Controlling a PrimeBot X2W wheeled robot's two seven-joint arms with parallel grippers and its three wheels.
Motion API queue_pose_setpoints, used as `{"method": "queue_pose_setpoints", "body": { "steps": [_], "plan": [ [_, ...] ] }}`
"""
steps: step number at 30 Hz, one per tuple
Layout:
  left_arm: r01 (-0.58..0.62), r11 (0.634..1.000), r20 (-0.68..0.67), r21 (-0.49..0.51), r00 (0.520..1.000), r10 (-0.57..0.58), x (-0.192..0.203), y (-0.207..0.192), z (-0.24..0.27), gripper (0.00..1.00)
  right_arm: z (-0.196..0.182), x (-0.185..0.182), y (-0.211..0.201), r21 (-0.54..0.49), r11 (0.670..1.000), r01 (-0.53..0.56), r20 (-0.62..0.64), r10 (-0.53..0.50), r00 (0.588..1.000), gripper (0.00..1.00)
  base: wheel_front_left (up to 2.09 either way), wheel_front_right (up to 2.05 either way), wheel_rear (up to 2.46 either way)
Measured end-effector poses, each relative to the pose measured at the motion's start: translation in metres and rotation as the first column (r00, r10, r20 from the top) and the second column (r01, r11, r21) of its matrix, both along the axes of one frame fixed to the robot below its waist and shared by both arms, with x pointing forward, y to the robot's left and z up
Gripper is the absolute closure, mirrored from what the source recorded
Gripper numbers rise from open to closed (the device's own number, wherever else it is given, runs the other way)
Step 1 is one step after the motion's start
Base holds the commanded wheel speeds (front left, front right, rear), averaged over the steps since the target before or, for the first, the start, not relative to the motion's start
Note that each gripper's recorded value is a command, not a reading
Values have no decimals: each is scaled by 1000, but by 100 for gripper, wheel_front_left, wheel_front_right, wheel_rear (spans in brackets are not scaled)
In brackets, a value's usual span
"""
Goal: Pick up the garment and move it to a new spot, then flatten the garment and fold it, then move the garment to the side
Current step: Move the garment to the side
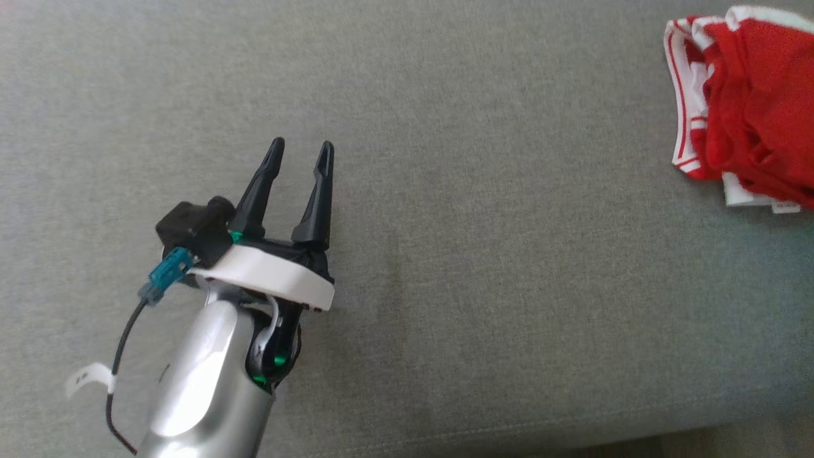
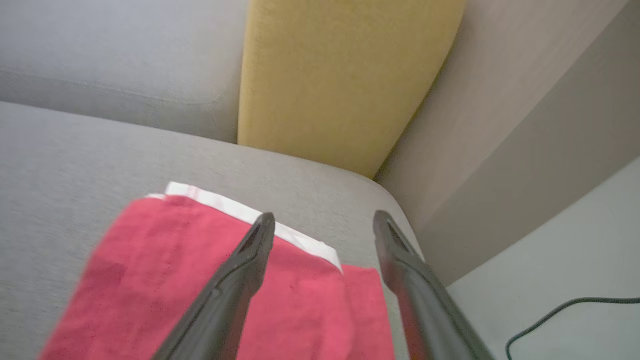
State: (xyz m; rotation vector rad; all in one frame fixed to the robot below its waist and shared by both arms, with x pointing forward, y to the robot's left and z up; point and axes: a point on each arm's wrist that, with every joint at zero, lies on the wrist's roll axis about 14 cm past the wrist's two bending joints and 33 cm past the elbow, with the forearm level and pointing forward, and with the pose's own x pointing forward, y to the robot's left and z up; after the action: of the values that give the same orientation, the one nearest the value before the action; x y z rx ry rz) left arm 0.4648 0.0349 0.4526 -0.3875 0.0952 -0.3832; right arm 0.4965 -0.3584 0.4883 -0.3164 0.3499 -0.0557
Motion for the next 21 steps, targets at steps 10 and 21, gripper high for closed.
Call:
{"method": "queue_pose_setpoints", "body": {
  "steps": [10, 21],
  "plan": [
    [-101, 995, 54, 17, 994, 100, -31, 35, 31, 0, 47, -5, 131, 213, 940, -266, 310, 192, 931, 0, 0, 0, 0],
    [-227, 972, 54, 57, 973, 224, -92, 80, 35, 0, 34, -77, 209, 391, 849, -355, 413, 182, 892, 0, 0, 0, 0]
  ]
}}
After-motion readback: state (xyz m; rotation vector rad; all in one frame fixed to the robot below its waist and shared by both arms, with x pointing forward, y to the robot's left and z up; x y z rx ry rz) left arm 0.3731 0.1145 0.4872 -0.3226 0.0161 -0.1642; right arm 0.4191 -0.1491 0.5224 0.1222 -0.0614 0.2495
